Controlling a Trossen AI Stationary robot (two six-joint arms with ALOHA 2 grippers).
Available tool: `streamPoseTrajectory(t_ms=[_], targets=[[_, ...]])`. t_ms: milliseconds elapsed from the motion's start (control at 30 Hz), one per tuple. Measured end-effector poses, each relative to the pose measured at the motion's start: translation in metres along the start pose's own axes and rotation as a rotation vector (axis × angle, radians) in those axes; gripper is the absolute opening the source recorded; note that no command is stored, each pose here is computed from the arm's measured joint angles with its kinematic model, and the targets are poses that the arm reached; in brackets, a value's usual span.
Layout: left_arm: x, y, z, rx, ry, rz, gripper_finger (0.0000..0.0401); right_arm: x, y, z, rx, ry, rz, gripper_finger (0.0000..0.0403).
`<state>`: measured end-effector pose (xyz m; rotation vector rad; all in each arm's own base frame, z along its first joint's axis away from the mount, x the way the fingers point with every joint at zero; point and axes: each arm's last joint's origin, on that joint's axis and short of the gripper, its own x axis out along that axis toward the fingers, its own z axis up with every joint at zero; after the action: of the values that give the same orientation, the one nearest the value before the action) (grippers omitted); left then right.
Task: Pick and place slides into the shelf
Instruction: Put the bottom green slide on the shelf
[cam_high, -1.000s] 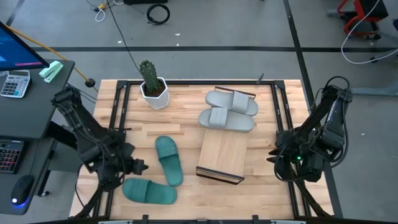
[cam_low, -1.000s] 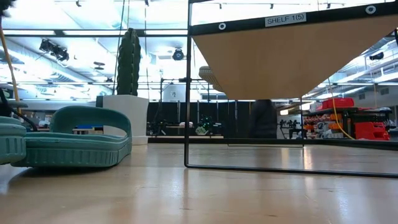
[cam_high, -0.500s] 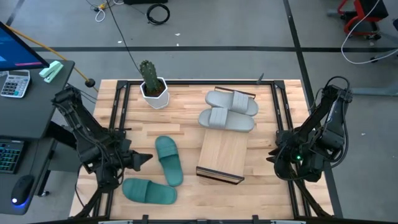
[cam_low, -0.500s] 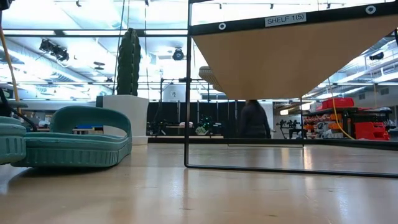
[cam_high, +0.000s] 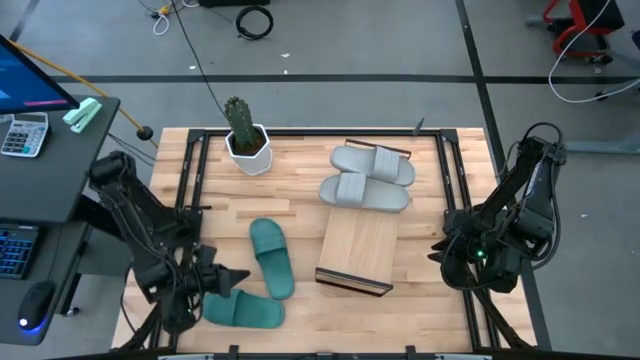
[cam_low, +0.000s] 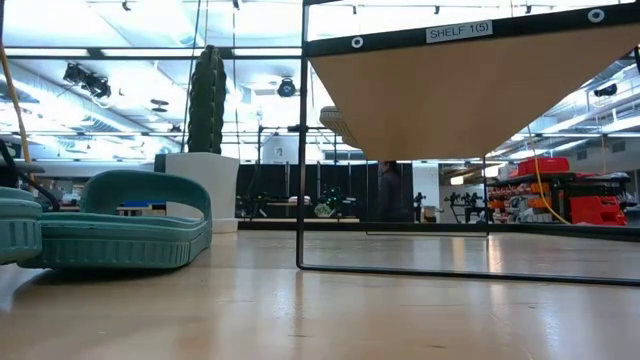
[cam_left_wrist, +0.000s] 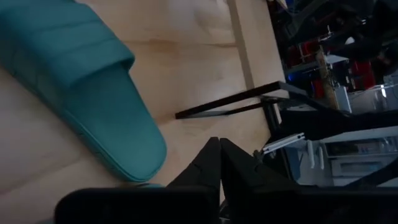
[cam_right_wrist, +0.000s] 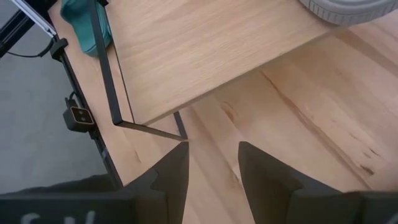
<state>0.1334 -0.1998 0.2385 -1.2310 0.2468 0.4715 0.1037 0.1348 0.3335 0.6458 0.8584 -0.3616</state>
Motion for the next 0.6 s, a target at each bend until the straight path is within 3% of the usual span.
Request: streamPoseTrajectory(t_ms=[233,467,600], targets=[[-0.009,0.0,-0.012,-0.041,0.068,-0.034,0.0013,0.0,0.002,0.0,0.0,0.001,0.016,0.0146],[-0.018,-0.001,-0.015,-0.067,0.206,0.038,0.0007,0.0,0.004,0.0,0.01,0.002,0.033,0.0146],[-0.021,0.004,-0.014,-0.02,0.337,0.157,0.001,0.0,0.008,0.0,0.082,-0.006,0.077,0.0146]])
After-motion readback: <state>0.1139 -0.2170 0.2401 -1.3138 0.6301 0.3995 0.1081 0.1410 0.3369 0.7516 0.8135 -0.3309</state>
